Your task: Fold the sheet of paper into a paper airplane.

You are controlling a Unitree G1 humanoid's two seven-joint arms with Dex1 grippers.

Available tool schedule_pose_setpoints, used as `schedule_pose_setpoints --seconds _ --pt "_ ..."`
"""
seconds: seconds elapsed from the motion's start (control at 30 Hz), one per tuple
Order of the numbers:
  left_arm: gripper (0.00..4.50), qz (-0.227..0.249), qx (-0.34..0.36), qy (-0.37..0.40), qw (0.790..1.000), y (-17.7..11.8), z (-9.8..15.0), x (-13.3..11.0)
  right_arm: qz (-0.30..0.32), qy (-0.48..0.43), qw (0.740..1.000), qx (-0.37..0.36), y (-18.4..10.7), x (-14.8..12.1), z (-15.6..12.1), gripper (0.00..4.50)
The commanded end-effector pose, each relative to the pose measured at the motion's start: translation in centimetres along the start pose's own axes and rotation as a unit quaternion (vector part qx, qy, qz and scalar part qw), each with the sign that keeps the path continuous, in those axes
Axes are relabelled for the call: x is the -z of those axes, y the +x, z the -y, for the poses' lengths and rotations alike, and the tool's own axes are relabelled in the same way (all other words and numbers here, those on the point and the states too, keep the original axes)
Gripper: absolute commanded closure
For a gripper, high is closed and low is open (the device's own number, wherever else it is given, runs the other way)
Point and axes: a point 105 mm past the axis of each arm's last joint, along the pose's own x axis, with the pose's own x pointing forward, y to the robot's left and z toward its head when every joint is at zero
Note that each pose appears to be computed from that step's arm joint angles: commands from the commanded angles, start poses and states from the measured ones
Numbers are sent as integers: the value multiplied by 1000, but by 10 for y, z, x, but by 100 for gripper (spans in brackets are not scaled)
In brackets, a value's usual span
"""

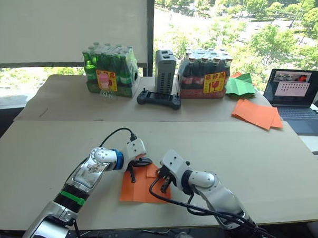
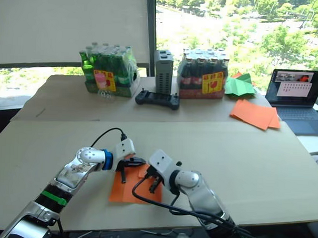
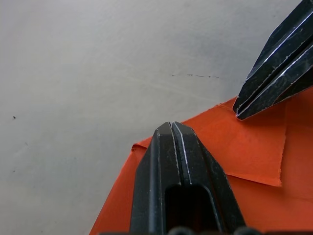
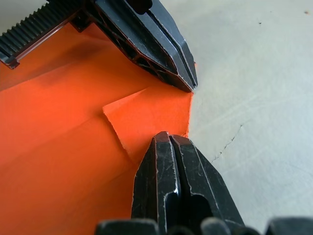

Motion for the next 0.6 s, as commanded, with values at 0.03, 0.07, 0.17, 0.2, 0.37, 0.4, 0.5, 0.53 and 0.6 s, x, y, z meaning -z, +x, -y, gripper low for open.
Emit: schedule_pose_setpoints --seconds 0.03,0.07,0.17,0.2,0.37,0.4,0.5,0.53,0.6 --pt "450 -28 6 -6 1000 0 5 15 -66 36 997 -10 -1 35 -6 446" --pt "450 -28 6 -6 1000 0 5 15 -69 38 997 -9 -3 37 -5 446" --pt "450 -28 6 -5 1000 0 4 14 -73 41 996 -8 -6 40 -6 446" --pt "450 -28 6 -5 1000 0 4 14 -74 43 996 -9 -8 41 -7 446" --pt "450 -28 7 -5 1000 0 4 13 -82 50 995 -6 -15 46 -7 446" --pt "450 -27 8 -5 1000 0 4 13 -84 51 995 -6 -16 47 -8 446" --pt "450 -27 8 -4 1000 1 4 13 -87 54 995 -6 -19 49 -9 446" --pt "450 -27 8 -4 1000 1 4 13 -88 55 995 -5 -21 49 -9 446" --pt "450 -27 8 -4 1000 1 4 13 -91 57 994 -4 -23 51 -9 446"
